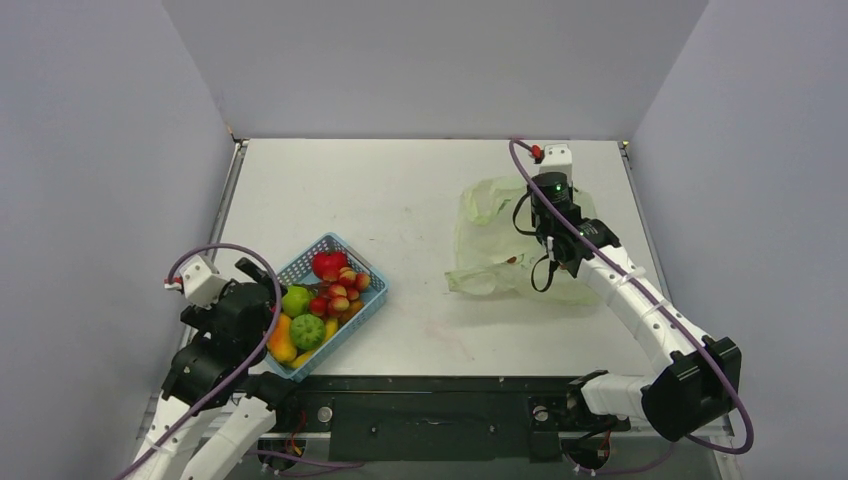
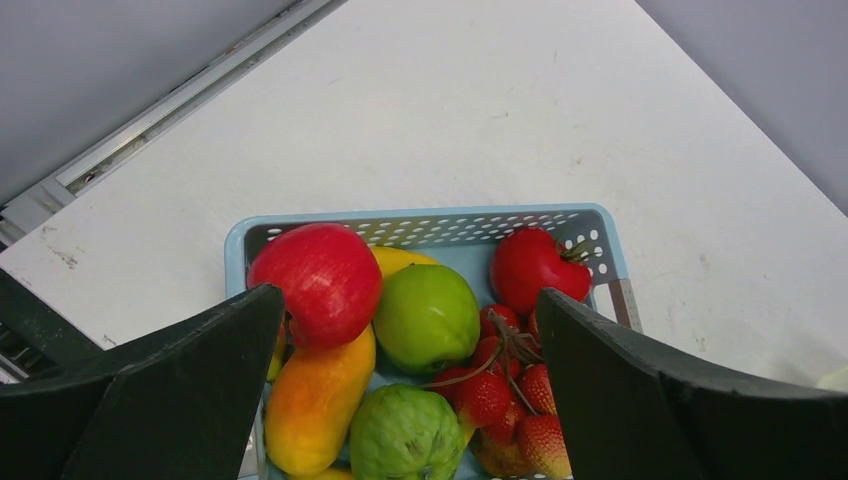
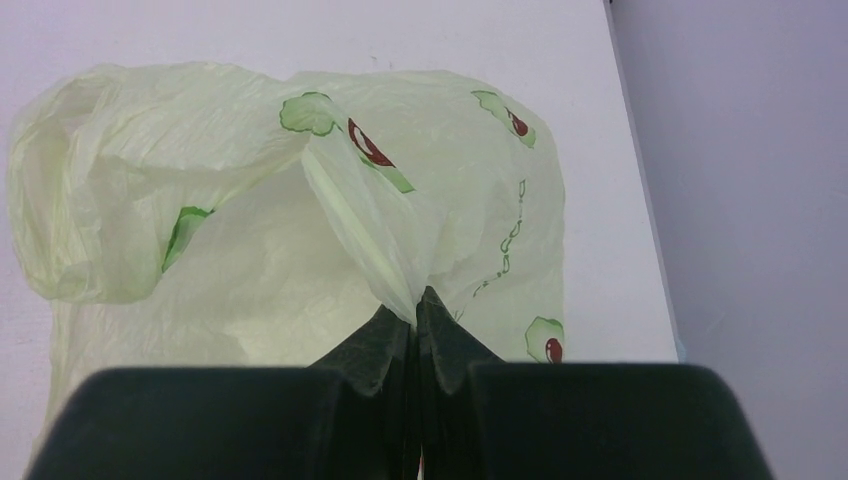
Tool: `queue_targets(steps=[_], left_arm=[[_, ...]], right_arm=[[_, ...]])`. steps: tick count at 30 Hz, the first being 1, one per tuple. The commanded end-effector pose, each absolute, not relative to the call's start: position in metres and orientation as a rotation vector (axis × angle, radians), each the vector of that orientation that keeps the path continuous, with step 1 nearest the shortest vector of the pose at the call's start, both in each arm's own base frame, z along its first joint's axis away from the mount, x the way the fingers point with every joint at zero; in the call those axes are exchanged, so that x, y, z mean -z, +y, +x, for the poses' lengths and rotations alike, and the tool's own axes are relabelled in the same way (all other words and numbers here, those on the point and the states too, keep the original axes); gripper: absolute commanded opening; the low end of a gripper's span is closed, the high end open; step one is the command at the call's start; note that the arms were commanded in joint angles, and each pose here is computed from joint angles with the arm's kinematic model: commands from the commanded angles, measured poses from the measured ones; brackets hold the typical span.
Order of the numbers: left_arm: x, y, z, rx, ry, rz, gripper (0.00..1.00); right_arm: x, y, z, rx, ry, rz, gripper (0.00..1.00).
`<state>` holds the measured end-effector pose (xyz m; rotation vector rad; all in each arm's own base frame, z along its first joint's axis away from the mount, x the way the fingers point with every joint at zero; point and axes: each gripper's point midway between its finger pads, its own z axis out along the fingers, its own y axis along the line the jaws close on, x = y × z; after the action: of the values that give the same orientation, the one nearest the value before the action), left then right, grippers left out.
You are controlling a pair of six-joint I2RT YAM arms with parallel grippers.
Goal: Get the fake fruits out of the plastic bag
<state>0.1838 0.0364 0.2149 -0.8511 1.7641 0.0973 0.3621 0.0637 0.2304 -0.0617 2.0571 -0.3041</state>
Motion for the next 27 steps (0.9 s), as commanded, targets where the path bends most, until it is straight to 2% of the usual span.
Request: queue_targets(steps=[1,2,3,5,6,8,10,17,27], left_arm=[[-0.260,0.026,0.192,0.045,1.679,-0.816,0.97],[-0.264,0.024,0.193,0.059,1.673,-0.809,0.97],[-0.270,0.022,0.193,0.084,1.668,-0.798,0.97],[-0.278,0.017,0.195,0.117,1.662,-0.774,0.97],[-0.282,0.016,0.195,0.126,1.658,-0.761,0.97],[-0.292,0.011,0.197,0.154,1.658,-0.728,0.97],[-0.304,0.007,0.198,0.177,1.650,-0.690,0.97],[-0.375,-0.010,0.197,0.297,1.531,-0.489,0.97],[-0.471,-0.013,0.179,0.372,1.363,-0.359,0.97]], right_arm=[[-0.252,0.053,0.375,0.266,2.018,0.077,0.01],[-0.257,0.051,0.377,0.266,2.016,0.084,0.07],[-0.258,0.051,0.378,0.269,2.017,0.076,0.24],[-0.266,0.052,0.379,0.258,2.006,0.060,0.40],[-0.268,0.053,0.378,0.256,2.007,0.048,0.44],[-0.282,0.056,0.373,0.219,1.980,0.037,0.70],[-0.297,0.057,0.367,0.187,1.949,0.041,0.78],[-0.356,0.041,0.333,0.133,1.845,0.141,0.82],[-0.445,-0.012,0.240,0.119,1.591,0.285,0.84]])
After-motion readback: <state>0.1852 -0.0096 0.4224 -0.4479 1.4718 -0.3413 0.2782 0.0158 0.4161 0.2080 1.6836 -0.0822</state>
